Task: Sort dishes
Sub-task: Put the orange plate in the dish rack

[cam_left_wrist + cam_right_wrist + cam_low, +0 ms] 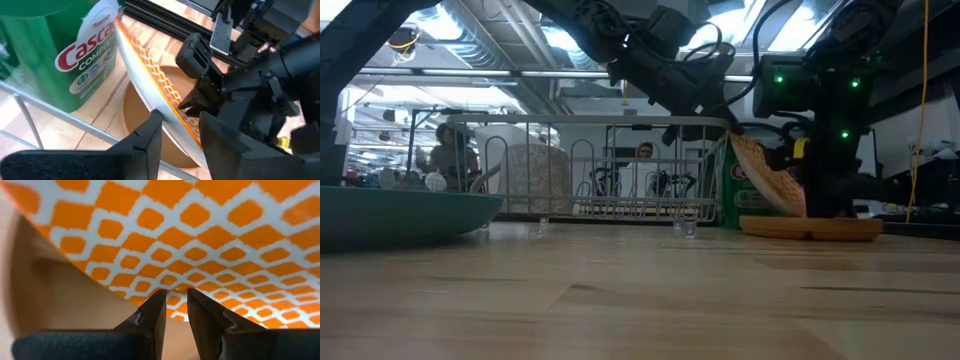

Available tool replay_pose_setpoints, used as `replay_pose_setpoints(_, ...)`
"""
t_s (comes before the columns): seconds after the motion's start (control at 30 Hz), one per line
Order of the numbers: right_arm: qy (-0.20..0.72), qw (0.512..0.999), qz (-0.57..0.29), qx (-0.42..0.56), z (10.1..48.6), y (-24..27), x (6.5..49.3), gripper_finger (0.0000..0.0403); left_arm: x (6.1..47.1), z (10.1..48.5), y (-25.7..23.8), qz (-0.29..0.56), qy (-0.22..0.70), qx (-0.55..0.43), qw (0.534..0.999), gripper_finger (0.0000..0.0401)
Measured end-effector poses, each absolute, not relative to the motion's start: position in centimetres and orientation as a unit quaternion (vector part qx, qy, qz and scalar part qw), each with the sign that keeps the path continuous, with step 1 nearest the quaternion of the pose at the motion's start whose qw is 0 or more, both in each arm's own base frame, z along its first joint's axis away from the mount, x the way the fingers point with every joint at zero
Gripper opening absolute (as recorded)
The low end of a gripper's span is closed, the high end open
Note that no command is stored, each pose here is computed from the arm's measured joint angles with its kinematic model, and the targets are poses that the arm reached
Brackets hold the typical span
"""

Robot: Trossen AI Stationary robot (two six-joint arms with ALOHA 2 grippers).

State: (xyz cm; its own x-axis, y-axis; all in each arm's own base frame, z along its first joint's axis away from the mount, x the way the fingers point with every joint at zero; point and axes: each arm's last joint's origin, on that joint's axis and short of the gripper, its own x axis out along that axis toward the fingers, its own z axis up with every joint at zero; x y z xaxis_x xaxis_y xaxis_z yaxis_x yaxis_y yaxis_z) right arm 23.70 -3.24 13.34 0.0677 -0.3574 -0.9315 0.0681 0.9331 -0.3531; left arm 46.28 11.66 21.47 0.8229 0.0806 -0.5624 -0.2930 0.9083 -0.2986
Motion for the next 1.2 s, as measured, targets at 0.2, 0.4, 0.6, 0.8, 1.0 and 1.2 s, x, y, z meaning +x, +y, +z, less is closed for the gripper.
replay_pose_setpoints(0.2, 0.666, 0.727, -0.135, -0.098, 13.72, -3.10, 23.50, 0.0088, 46.29, 21.49, 11.72, 0.115, 0.275, -0.218, 0.929, 0.0045)
replay_pose_setpoints(0.4, 0.669, 0.727, -0.125, -0.090, 13.70, -3.02, 23.45, 0.0088, 46.26, 21.48, 11.81, 0.117, 0.275, -0.220, 0.929, 0.0008)
replay_pose_setpoints(0.6, 0.669, 0.728, -0.122, -0.087, 13.69, -3.00, 23.45, 0.0088, 46.25, 21.46, 11.80, 0.113, 0.276, -0.217, 0.929, 0.0002)
replay_pose_setpoints(0.8, 0.666, 0.731, -0.120, -0.086, 13.54, -2.98, 23.42, 0.0088, 46.24, 21.45, 11.82, 0.110, 0.277, -0.214, 0.930, 0.0011)
replay_pose_setpoints(1.0, 0.661, 0.734, -0.115, -0.106, 13.20, -2.98, 23.24, 0.0088, 46.24, 21.48, 11.80, 0.110, 0.275, -0.229, 0.927, 0.0013)
replay_pose_setpoints(1.2, 0.660, 0.731, -0.114, -0.131, 13.18, -3.07, 23.30, 0.0088, 46.03, 22.17, 11.73, 0.112, 0.268, -0.250, 0.924, 0.0014)
